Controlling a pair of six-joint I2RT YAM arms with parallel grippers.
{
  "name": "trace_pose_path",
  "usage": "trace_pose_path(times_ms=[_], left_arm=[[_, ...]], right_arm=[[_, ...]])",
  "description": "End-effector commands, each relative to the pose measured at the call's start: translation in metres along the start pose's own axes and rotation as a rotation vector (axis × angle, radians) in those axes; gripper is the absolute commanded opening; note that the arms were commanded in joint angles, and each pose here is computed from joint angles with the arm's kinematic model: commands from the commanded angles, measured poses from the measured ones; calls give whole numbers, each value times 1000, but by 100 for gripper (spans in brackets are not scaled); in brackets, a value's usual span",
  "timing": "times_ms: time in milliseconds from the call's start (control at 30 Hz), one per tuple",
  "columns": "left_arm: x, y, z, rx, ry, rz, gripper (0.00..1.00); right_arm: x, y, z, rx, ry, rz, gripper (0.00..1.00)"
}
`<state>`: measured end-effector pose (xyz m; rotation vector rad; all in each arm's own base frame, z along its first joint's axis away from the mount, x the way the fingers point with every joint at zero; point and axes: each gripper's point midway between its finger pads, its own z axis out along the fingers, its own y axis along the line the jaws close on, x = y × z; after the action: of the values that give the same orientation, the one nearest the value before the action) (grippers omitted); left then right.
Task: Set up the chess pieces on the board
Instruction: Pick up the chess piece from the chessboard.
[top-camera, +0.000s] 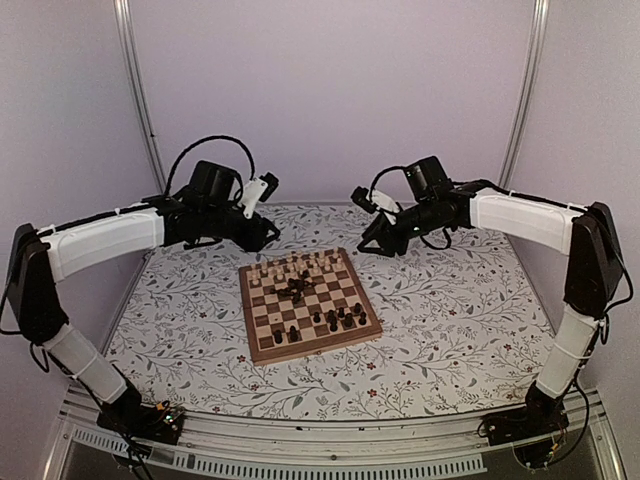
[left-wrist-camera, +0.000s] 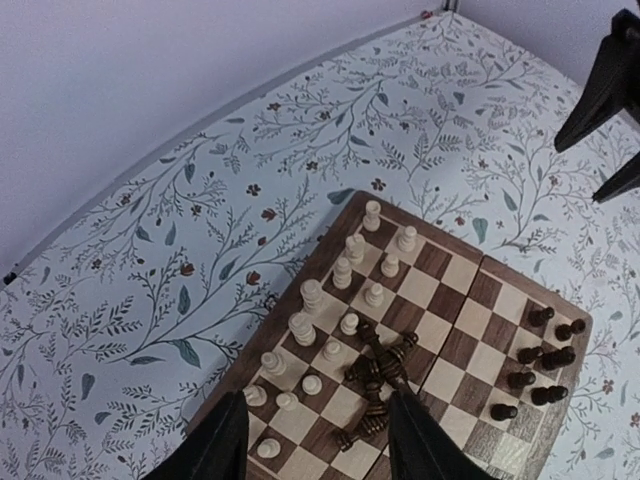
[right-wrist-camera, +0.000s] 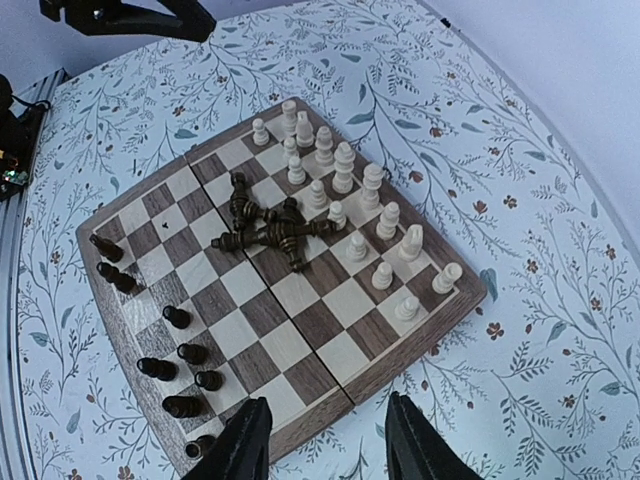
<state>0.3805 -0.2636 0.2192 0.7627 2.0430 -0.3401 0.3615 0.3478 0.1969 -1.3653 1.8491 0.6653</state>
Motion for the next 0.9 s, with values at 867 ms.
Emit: trace_pose_path(times_ms=[867], left_arm=[[137,-48,74,313,427,212,53]], right_arm=[[18,32,14,-151,2,25,41]])
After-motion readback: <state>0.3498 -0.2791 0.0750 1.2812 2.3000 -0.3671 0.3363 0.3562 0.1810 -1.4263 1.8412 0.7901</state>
